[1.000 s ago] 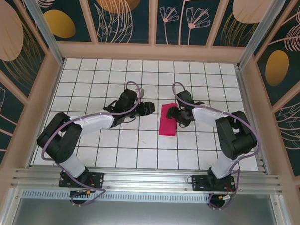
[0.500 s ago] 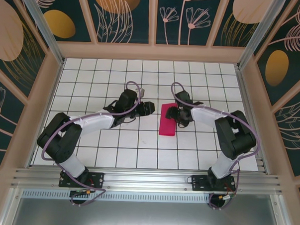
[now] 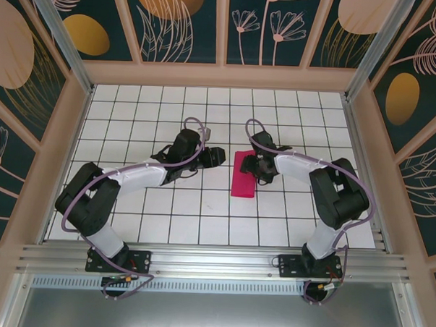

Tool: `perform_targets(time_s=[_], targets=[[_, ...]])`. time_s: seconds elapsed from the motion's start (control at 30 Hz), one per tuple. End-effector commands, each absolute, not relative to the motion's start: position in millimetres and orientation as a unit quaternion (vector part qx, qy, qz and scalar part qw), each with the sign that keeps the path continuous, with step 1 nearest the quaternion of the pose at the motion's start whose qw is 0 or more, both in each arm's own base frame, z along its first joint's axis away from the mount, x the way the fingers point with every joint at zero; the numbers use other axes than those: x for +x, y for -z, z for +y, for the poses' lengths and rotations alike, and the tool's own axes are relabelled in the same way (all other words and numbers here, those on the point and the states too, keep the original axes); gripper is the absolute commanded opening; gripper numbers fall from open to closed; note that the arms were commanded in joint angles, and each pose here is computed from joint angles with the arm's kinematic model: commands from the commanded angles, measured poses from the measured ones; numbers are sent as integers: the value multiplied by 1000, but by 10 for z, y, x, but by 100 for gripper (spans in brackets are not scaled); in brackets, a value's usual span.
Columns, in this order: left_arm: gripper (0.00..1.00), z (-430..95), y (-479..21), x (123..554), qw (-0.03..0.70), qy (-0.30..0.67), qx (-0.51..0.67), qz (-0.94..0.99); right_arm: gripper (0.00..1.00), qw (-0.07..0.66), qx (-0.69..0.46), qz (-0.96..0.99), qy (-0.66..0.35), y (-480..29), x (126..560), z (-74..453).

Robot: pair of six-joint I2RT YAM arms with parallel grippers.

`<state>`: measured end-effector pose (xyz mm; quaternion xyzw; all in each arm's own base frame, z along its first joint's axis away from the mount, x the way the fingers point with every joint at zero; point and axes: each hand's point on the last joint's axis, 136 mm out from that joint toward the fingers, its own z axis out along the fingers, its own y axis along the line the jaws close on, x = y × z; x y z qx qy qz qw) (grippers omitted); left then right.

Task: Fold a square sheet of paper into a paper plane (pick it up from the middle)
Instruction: Fold the square sheet of paper in half at the center of the table.

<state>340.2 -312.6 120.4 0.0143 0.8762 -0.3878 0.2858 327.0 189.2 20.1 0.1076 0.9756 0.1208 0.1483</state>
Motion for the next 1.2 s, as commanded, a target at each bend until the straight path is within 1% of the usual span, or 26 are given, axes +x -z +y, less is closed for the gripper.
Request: perform_targets(time_s=[0.0,0.2,0.37,0.5,0.57,0.63,0.7,0.83,1.07,1.13,1.17], targets=[[49,-3195,-1200,3403,279,392,19,877,73,128,69,981,-128,27,3224,2015],[50,-3207,-1200,3407,277,394,19,876,74,128,70,982,-120,37,3235,1979],[49,-3221,-1204,3410,275,396,20,876,72,126,81,983,-109,84,3248,1944],[46,-3235,-1166,3424,269,397,14,877,72,124,87,983,-108,115,3237,1935],[40,-3268,-1151,3424,263,402,15,877,73,122,88,983,-109,130,3238,1945],[38,-3289,-1163,3427,258,407,12,876,73,121,92,983,-106,148,3227,1928],[33,-3312,-1062,3445,249,405,8,880,73,120,96,982,-106,166,3218,1923],[32,-3334,-1017,3450,243,404,9,882,73,116,93,982,-116,193,3200,1958],[31,-3355,-949,3429,232,407,11,884,73,113,95,984,-103,225,3196,1914],[30,-3367,-911,3415,225,408,12,885,73,113,95,984,-102,230,3197,1912],[29,-3415,-982,3453,229,416,14,880,73,111,94,984,-100,242,3186,1905]])
